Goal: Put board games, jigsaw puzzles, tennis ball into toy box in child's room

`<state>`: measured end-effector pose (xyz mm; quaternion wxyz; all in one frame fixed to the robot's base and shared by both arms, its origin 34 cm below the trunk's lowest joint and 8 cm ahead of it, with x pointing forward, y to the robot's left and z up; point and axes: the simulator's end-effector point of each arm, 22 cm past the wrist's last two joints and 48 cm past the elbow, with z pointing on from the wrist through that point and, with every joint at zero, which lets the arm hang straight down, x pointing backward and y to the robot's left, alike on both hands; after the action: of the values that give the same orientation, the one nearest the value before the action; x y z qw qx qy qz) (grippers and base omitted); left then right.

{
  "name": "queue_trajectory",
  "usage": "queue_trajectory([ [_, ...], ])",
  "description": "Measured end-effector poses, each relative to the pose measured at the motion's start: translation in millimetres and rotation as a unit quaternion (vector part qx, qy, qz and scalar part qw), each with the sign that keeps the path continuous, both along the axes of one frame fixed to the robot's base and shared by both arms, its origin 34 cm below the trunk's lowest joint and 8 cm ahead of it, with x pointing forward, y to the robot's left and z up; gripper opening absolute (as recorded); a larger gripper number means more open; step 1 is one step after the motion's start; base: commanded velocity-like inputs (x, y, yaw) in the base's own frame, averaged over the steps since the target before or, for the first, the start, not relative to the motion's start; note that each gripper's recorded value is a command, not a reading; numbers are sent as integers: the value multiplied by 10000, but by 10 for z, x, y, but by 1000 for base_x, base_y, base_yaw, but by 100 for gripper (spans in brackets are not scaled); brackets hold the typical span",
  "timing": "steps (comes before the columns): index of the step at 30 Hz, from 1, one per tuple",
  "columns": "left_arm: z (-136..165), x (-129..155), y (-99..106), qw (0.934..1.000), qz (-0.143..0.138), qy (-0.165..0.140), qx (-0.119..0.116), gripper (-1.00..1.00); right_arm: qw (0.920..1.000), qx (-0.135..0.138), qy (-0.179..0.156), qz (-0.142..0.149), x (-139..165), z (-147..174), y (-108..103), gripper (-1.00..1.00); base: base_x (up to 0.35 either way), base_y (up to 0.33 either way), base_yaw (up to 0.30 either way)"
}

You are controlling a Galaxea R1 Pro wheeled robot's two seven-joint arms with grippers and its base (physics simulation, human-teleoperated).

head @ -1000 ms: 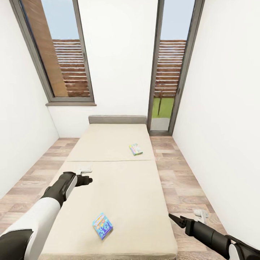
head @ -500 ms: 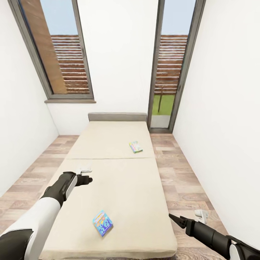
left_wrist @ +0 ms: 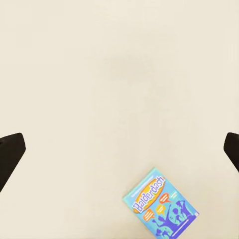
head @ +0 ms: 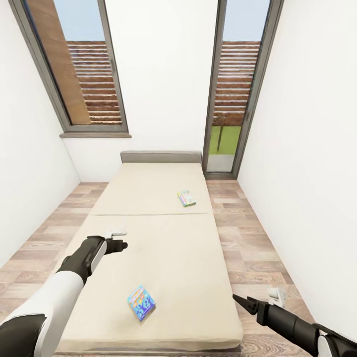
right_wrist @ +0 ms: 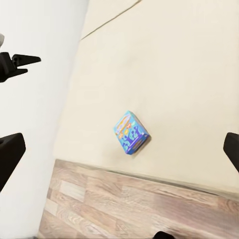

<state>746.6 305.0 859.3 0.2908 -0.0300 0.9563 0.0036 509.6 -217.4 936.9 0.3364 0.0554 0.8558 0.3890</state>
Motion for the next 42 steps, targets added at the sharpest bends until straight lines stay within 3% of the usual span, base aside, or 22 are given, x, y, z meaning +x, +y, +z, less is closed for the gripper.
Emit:
queue_trajectory([
  [42,-398,-54,17,9997,35,185,122,100,9996,92,275,71,-60,-231,24,100,0,0,0],
])
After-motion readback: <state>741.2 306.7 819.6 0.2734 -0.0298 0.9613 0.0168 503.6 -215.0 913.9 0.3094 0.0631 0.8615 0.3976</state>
